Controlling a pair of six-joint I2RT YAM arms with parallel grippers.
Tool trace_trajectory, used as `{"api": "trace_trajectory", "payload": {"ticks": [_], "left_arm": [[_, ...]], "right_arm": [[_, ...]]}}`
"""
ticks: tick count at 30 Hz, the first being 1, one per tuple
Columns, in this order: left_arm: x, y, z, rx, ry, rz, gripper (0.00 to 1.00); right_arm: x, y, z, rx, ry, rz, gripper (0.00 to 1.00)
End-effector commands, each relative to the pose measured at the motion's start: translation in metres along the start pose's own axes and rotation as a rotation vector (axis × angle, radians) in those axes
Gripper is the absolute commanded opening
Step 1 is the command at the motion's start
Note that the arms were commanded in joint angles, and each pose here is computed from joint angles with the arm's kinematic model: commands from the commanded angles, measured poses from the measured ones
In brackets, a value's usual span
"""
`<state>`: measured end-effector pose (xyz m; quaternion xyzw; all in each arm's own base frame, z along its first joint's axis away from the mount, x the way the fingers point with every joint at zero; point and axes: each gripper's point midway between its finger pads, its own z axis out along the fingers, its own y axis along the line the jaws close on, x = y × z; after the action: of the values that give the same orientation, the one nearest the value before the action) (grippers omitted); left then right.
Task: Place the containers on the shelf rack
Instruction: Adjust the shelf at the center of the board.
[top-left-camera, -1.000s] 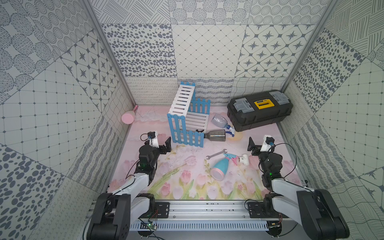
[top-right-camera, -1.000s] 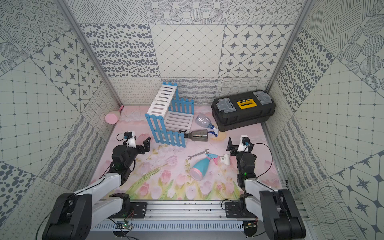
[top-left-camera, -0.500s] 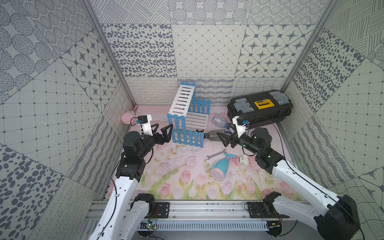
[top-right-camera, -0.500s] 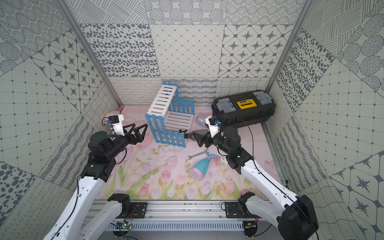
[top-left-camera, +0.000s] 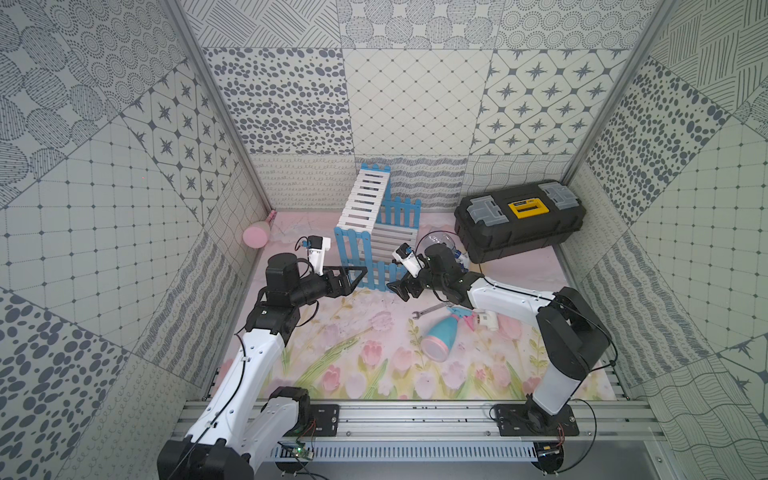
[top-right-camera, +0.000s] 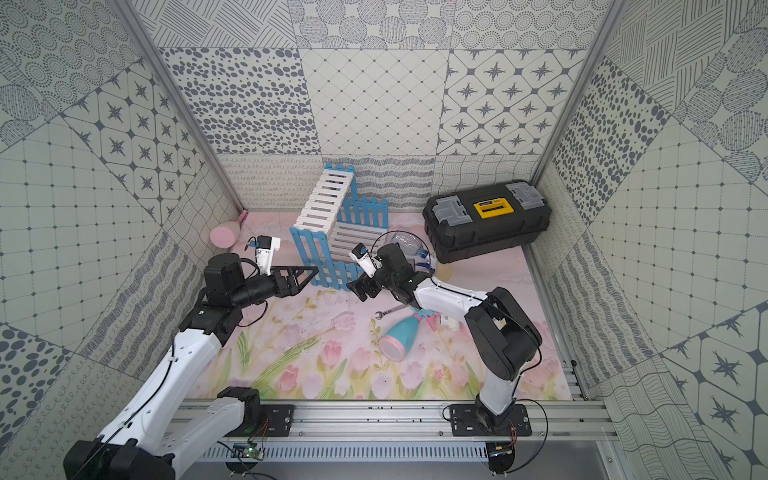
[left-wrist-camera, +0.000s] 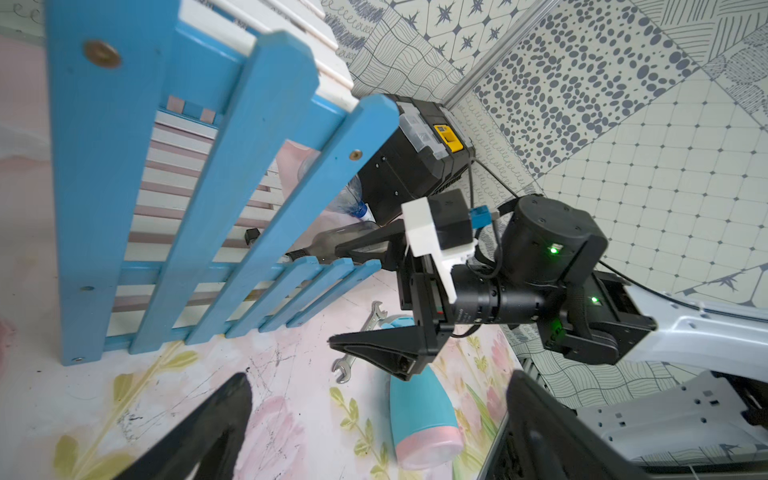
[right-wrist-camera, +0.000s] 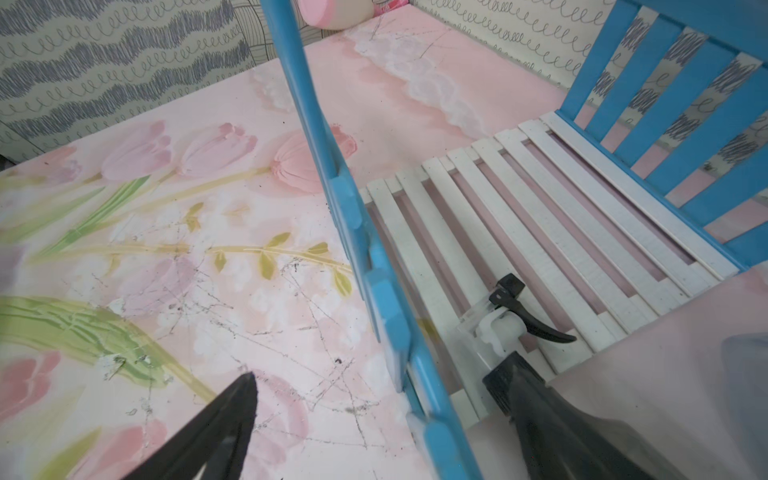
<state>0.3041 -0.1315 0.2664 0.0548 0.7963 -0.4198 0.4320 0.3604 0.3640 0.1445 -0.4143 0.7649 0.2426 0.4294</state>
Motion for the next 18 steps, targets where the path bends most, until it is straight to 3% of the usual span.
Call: {"api": "trace_trajectory", "payload": {"ticks": [1, 3, 9, 18], "left_arm": [[-0.006, -0.017, 0.01, 0.129, 0.011, -0.005, 0.97], [-0.008, -0.014, 0.013, 0.125, 0.01, -0.006, 0.97], [-0.021, -0.003, 0.023, 0.089, -0.006, -0.036, 0.97], [-0.038, 0.012, 0.028, 0.012, -0.03, -0.088, 0.99]], "right_arm": [[-0.028, -0.006, 0.007, 0.011, -0.066, -0.069, 0.96], [-0.029, -0.004, 0.011, -0.008, -0.069, -0.08, 0.88], [-0.033, 0.006, 0.014, -0.033, -0.086, -0.072, 0.44], [-0.038, 0.056, 0.017, 0.03, -0.166, -0.052, 0.14]]}}
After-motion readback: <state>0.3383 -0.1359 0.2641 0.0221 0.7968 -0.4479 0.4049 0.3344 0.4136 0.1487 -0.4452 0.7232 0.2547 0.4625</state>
